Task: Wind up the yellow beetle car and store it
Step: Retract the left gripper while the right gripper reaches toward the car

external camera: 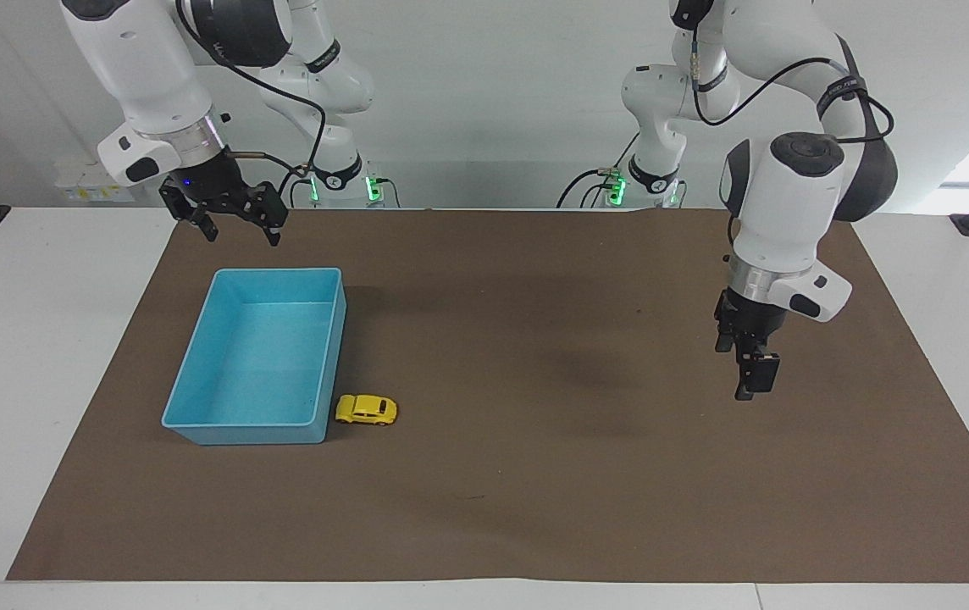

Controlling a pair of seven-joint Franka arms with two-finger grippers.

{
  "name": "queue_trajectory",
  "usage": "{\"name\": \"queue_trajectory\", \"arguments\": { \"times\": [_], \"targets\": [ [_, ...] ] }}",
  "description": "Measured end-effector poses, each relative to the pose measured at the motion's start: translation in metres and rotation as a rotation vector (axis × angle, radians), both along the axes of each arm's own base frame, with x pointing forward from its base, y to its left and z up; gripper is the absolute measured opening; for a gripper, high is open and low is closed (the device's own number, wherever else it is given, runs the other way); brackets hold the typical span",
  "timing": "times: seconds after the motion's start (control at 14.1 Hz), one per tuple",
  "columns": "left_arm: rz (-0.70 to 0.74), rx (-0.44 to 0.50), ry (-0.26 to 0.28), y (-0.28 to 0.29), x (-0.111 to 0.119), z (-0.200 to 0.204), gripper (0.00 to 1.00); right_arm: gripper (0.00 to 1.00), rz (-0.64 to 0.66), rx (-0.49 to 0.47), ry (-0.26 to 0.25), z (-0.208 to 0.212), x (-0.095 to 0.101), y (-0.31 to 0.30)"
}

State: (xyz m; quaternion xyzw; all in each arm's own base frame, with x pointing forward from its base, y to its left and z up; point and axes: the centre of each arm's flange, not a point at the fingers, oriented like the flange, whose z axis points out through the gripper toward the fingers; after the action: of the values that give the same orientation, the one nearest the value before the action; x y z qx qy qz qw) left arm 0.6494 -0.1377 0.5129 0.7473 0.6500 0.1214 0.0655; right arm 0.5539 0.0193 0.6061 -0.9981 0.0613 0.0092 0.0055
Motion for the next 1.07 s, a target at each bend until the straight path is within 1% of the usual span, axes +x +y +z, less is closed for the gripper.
{"name": "queue_trajectory", "arguments": {
  "times": [0.21, 0.43, 0.64, 0.78, 0.92, 1.07],
  "targets": [
    [-0.041, 0.01, -0.012, 0.003, -0.007, 0.019, 1.0, 1.0, -0.022, 0.001, -0.017, 0.002, 0.001, 0.017],
    [-0.102, 0.029, -0.01, 0.005, -0.01, 0.025, 1.0, 1.0, -0.085, 0.0, -0.018, 0.003, -0.002, 0.044],
    [-0.19, 0.063, 0.014, 0.018, -0.014, 0.034, 1.0, 1.0, -0.183, -0.001, -0.014, 0.001, -0.004, 0.06],
    [-0.267, 0.089, 0.024, 0.025, -0.018, 0.042, 1.0, 1.0, -0.288, -0.003, -0.004, -0.003, -0.004, 0.066],
    [-0.359, 0.115, 0.033, 0.026, -0.021, 0.047, 1.0, 1.0, -0.371, -0.005, 0.003, -0.011, -0.001, 0.074],
    [-0.438, 0.136, 0.041, 0.026, -0.022, 0.047, 1.0, 1.0, -0.424, -0.007, 0.012, -0.021, 0.003, 0.08]
  ]
}}
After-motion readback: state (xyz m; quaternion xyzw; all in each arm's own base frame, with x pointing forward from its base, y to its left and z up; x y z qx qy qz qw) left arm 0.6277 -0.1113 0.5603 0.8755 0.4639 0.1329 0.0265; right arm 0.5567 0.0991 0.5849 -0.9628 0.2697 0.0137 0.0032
